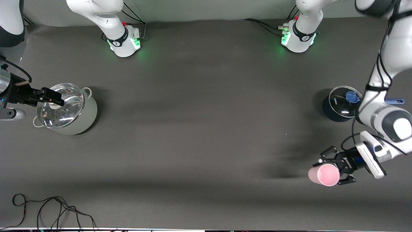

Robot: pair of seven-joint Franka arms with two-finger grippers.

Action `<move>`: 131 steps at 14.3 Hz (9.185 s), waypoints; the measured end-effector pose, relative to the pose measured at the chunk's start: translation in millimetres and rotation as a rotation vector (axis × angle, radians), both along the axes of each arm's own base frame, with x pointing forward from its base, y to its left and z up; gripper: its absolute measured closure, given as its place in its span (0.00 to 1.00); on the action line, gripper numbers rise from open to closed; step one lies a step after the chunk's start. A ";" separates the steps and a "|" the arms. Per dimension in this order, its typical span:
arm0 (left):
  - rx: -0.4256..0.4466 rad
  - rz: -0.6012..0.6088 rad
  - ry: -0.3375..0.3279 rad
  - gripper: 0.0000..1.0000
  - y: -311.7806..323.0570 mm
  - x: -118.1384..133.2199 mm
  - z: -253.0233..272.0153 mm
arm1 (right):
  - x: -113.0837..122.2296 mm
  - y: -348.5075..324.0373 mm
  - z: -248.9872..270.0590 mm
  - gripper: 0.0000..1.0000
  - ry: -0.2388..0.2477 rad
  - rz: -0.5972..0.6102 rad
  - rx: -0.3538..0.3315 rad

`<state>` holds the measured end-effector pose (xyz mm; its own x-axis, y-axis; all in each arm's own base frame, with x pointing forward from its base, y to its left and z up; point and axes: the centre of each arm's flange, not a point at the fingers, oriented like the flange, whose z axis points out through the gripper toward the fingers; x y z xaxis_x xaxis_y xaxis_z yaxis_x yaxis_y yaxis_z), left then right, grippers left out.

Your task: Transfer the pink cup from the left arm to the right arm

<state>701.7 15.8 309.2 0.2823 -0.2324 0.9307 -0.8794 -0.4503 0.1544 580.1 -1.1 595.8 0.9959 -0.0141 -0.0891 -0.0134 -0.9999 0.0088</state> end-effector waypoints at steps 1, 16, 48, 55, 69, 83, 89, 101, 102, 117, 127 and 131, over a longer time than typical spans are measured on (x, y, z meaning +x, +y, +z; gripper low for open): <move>-0.004 0.016 0.010 0.36 -21.5 -13.6 17.7 | 0.0 1.0 0.0 0.00 0.000 -0.008 0.009; 0.128 0.174 0.021 0.36 -308.5 -200.9 133.7 | -18.3 179.2 25.7 0.01 0.040 -0.651 0.129; 0.131 0.211 0.056 0.36 -344.8 -237.4 135.7 | -57.6 512.1 -26.6 0.02 -0.036 -1.152 0.286; 0.129 0.214 0.060 0.36 -344.4 -237.2 135.4 | -54.8 514.7 -35.4 0.52 -0.036 -1.145 0.276; 0.129 0.224 0.063 0.02 -340.9 -234.9 135.0 | -47.9 508.4 -29.3 0.91 -0.068 -1.087 0.291; -0.037 0.196 0.167 0.00 -228.9 -149.9 102.1 | 50.9 290.6 -46.3 0.91 -0.029 -0.612 0.103; 0.002 0.047 0.232 0.00 -181.4 -139.2 86.2 | 66.1 171.7 -98.5 0.91 0.058 -0.451 0.052; 0.360 -0.053 0.626 0.00 -108.8 -135.0 86.1 | 45.3 38.5 -296.0 0.91 0.037 -0.310 0.001; 0.404 -0.032 0.655 0.00 -107.0 -134.3 87.6 | 41.5 33.1 -307.9 0.91 0.027 -0.307 -0.002; 0.936 0.280 0.921 0.00 -55.3 -121.6 194.7 | 35.4 5.9 -302.1 0.28 -0.006 -0.267 0.012; 0.963 0.616 1.079 0.00 -7.8 -132.1 276.1 | -9.7 0.9 -40.1 0.00 -0.071 -0.216 0.056; 0.958 0.662 1.014 0.00 -19.8 -133.8 288.9 | -21.9 -0.9 16.4 0.00 -0.029 -0.205 0.027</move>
<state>567.8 -4.0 598.0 0.9727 -0.1928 -0.1289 -0.1971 -0.9802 -0.0211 558.2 -2.0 612.2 0.9746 -0.2148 -0.0635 -0.2165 -0.9761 -0.0208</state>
